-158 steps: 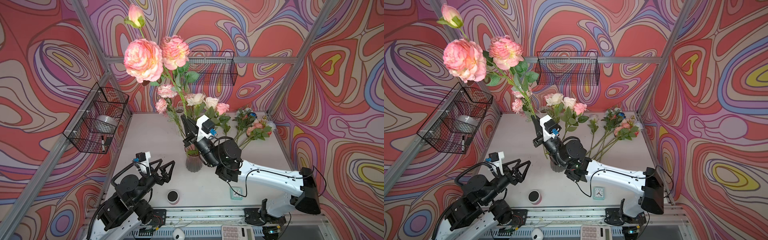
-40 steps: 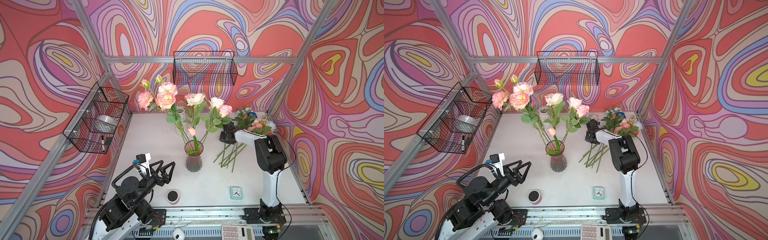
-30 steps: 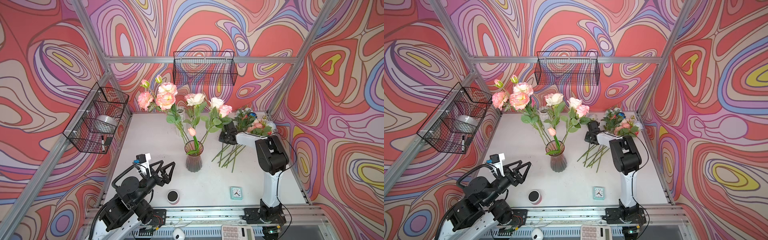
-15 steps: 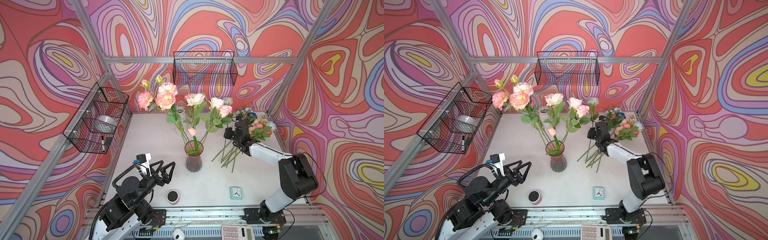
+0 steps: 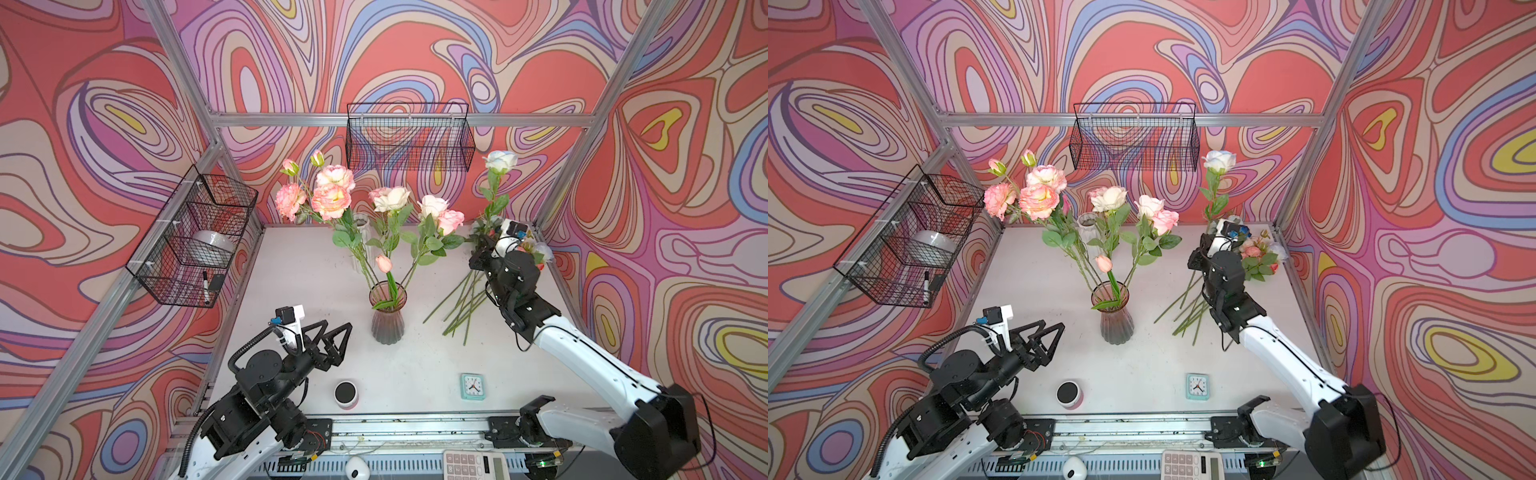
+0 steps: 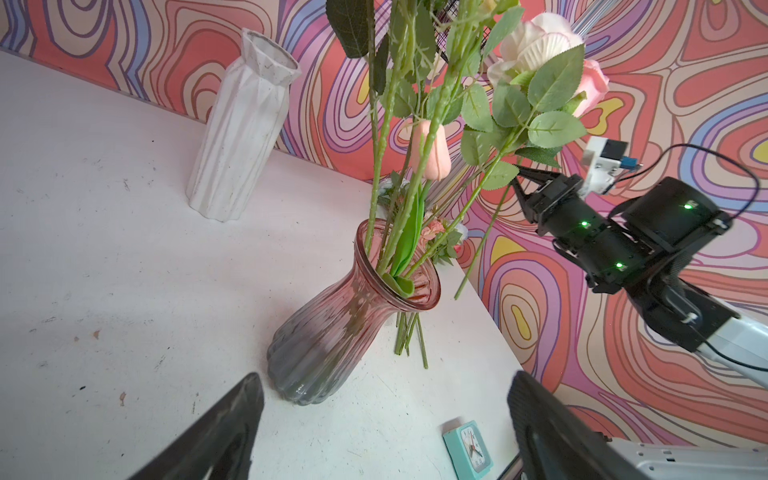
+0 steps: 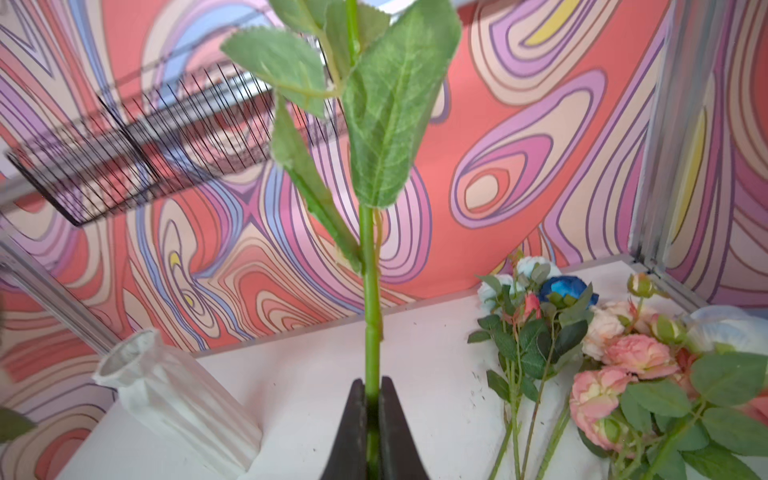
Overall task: Arrange the flowers into the vase
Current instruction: 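Lift the white rose upright out of the pile with the right gripper, then carry the white rose over the pink vase and lower its stem in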
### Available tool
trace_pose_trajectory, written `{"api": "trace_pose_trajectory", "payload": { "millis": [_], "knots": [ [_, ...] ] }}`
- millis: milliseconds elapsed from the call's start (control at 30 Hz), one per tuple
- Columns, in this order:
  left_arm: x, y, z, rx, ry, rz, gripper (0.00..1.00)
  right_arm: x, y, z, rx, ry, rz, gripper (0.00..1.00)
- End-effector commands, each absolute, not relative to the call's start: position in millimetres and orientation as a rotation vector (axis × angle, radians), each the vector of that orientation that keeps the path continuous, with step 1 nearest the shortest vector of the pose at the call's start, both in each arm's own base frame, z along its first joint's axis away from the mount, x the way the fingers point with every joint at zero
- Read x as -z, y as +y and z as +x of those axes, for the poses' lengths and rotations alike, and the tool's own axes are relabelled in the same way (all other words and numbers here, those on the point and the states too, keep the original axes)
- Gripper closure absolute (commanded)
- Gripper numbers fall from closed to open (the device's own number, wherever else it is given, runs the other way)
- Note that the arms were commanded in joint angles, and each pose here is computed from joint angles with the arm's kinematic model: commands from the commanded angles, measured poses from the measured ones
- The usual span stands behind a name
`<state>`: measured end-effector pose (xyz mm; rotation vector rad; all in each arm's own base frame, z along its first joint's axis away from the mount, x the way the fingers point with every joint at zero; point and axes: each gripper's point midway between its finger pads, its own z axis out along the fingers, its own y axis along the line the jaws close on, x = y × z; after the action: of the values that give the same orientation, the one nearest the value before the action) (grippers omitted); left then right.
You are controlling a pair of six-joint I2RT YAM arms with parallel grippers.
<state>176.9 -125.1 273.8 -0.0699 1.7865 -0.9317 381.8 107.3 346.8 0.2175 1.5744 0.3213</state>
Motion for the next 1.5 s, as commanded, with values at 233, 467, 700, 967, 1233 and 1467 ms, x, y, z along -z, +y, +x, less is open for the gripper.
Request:
{"api": "trace_pose_trajectory", "payload": {
  "millis": [233, 467, 700, 967, 1233, 1467],
  "knots": [
    [-285, -118, 176, 0.907, 1.766, -0.080, 0.06, -427, 151, 304, -0.618, 1.444, -0.025, 1.00],
    [-288, -116, 176, 0.900, 1.760, -0.083, 0.06, -475, 247, 254, -0.748, 1.330, -0.289, 1.00],
    [-289, -116, 175, 0.906, 1.757, -0.089, 0.06, -494, 314, 238, -0.757, 1.179, -0.350, 1.00],
    [-288, -113, 173, 0.900, 1.760, -0.088, 0.06, -485, 348, 264, -0.673, 1.130, -0.327, 1.00],
    [-287, -112, 173, 0.893, 1.761, -0.087, 0.06, -475, 367, 276, -0.670, 1.150, -0.321, 1.00],
    [-286, -110, 173, 0.884, 1.755, -0.093, 0.06, -456, 369, 279, -0.650, 1.195, -0.336, 1.00]
  ]
}}
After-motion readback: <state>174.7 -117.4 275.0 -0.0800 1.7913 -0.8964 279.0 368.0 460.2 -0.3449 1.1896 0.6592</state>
